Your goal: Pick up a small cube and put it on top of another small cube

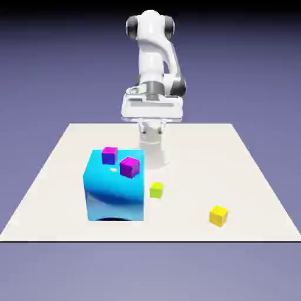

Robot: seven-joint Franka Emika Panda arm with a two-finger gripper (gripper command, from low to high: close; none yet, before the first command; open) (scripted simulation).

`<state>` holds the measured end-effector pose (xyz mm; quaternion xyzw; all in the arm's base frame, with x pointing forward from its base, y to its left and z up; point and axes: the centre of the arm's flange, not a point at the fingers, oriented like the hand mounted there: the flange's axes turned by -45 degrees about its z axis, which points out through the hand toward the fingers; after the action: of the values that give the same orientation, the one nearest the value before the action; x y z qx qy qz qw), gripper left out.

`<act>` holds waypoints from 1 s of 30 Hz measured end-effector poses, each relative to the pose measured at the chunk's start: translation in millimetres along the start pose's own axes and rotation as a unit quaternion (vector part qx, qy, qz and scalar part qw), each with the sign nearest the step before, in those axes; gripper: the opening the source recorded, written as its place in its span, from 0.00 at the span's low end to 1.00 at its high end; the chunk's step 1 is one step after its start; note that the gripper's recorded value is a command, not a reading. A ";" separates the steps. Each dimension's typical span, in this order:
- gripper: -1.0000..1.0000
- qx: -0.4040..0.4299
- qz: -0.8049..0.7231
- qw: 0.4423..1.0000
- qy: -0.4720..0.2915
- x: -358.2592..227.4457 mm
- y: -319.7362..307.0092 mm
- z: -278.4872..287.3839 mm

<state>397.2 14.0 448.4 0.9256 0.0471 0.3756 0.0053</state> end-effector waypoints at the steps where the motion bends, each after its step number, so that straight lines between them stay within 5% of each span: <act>1: 0.50 0.008 -0.016 1.000 -0.011 -0.8 -7.9 10.6; 11: 0.50 0.099 -0.170 0.974 -0.108 -35.7 -100.3 112.6; 22: 0.50 0.212 -0.321 0.901 -0.200 -136.5 -215.1 200.6; 30: 0.50 0.219 -0.330 0.895 -0.205 -180.0 -234.5 254.9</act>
<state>426.6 237.6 129.8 0.8910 0.4289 0.1344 -0.0643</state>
